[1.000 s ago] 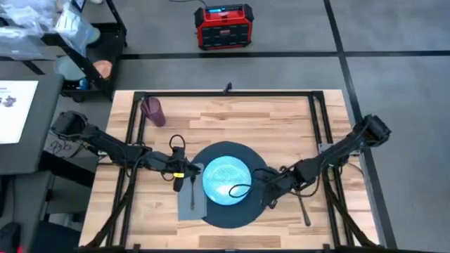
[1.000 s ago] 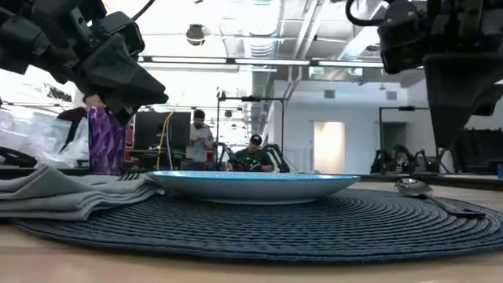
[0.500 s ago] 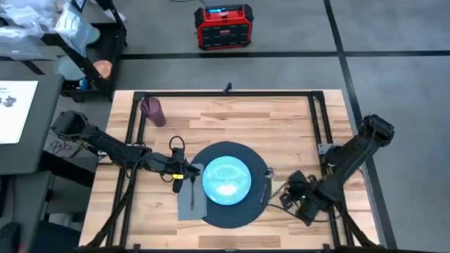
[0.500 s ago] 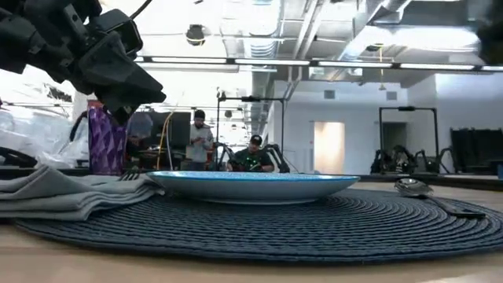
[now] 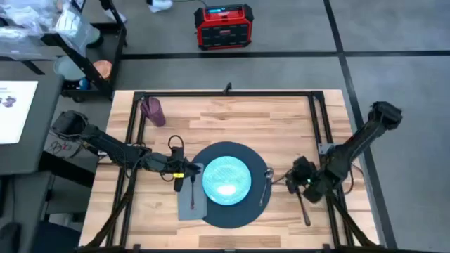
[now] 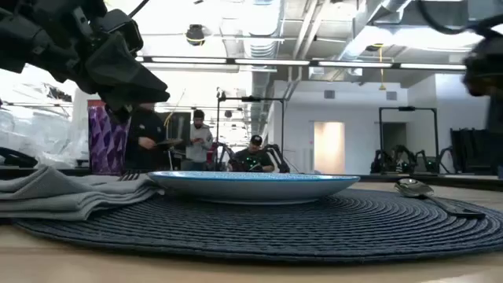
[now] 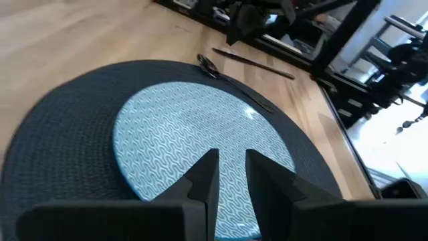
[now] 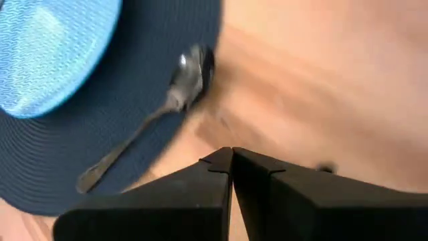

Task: Set table place
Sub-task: Adjust the black spoon on the dark blue table mat

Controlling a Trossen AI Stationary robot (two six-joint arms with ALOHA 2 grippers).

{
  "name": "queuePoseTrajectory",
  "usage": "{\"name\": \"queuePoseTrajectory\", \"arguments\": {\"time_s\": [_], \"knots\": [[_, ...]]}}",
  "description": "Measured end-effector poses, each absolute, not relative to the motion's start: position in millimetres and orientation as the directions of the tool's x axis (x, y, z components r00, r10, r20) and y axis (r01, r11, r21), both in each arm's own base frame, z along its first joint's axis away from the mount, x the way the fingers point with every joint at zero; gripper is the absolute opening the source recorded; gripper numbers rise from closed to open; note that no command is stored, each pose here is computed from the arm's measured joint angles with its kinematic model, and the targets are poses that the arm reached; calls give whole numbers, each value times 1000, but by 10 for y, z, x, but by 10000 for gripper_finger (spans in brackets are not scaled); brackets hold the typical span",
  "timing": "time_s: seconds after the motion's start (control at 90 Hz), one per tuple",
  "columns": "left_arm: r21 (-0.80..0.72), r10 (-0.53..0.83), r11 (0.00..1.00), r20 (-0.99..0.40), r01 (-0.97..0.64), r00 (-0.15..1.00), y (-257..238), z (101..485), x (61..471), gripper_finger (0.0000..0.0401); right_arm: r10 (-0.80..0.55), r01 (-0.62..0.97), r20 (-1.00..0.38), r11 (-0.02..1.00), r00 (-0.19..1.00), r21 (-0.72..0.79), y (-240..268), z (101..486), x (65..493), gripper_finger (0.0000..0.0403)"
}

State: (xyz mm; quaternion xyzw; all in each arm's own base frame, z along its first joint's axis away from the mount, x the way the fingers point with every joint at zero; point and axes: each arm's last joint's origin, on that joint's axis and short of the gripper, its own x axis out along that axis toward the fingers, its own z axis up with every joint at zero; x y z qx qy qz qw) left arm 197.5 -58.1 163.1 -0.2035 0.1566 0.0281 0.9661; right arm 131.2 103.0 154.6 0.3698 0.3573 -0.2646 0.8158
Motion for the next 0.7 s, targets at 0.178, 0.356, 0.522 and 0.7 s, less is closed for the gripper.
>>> {"name": "queuePoseTrajectory", "arguments": {"time_s": [0.178, 0.356, 0.522, 0.7], "knots": [[-379, 8, 916, -312, -132, 950, -576, 1632, 1975, 56, -112, 645, -797, 659, 594, 388, 860, 1602, 1483, 0], [-375, 19, 916, -310, -141, 950, -573, 1633, 1975, 56, -82, 607, -798, 696, 598, 383, 776, 1566, 1659, 0], [-375, 19, 916, -311, -141, 950, -573, 1632, 1975, 56, -106, 651, -835, 682, 540, 335, 708, 1458, 1730, 0], [-374, 19, 917, -312, -141, 950, -573, 1631, 1975, 56, -105, 656, -847, 684, 522, 320, 672, 1381, 1810, 0]]}}
